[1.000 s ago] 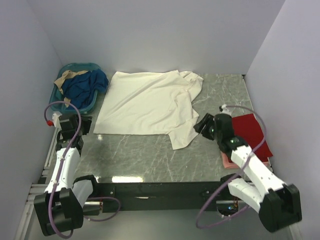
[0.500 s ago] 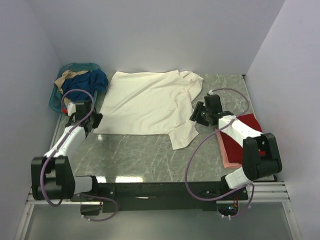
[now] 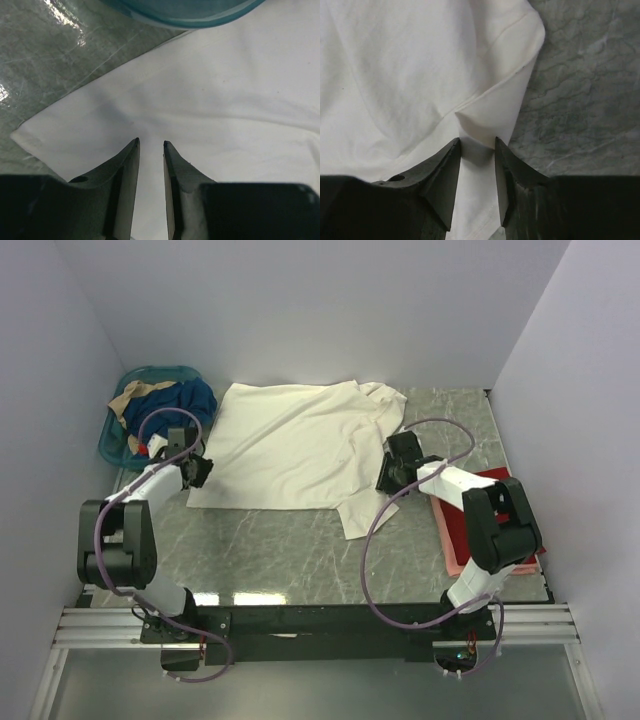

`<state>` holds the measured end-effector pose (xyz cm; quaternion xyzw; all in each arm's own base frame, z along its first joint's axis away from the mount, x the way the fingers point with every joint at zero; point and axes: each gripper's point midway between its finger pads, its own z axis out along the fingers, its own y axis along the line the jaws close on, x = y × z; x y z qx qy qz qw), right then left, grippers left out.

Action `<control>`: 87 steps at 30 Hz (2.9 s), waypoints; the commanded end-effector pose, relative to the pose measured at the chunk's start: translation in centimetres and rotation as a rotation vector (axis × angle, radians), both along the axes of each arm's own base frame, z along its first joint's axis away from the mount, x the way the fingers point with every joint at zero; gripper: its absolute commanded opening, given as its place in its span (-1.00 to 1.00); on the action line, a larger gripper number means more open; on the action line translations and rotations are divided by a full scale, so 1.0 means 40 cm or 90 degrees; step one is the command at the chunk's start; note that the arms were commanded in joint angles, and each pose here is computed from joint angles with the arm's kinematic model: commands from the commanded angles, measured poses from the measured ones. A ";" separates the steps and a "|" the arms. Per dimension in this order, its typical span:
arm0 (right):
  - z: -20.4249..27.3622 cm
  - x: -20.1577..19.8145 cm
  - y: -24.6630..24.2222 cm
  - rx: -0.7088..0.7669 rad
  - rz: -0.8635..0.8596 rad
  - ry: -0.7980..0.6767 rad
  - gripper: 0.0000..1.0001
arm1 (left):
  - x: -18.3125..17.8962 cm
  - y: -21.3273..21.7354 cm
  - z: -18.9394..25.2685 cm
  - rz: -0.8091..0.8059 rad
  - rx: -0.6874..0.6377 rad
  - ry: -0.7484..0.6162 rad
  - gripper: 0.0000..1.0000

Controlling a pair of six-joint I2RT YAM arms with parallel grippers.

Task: Fold and stack the t-shirts
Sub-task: Flatten the tshirt out

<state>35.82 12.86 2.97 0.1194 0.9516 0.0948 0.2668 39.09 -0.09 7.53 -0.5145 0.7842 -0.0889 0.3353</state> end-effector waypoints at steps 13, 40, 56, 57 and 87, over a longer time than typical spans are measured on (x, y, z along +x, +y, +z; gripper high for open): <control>0.058 -0.130 -0.037 0.050 -0.066 -0.046 -1.00 | -0.042 0.032 -0.137 0.031 0.052 0.129 -0.39; 0.233 -0.444 -0.054 0.270 -0.099 -0.145 -0.03 | -0.186 0.102 -0.140 0.080 0.045 0.155 -0.44; 0.160 -0.264 -0.186 0.097 -0.244 -0.101 -0.04 | -0.191 0.084 -0.078 0.072 0.009 0.084 -0.45; 0.148 -0.264 -0.188 0.093 -0.247 -0.095 -0.04 | -0.184 0.083 -0.071 0.071 0.006 0.071 -0.45; -0.011 -0.306 -0.135 0.134 -0.226 0.024 -1.00 | -0.158 0.076 -0.020 0.064 -0.003 0.024 -0.60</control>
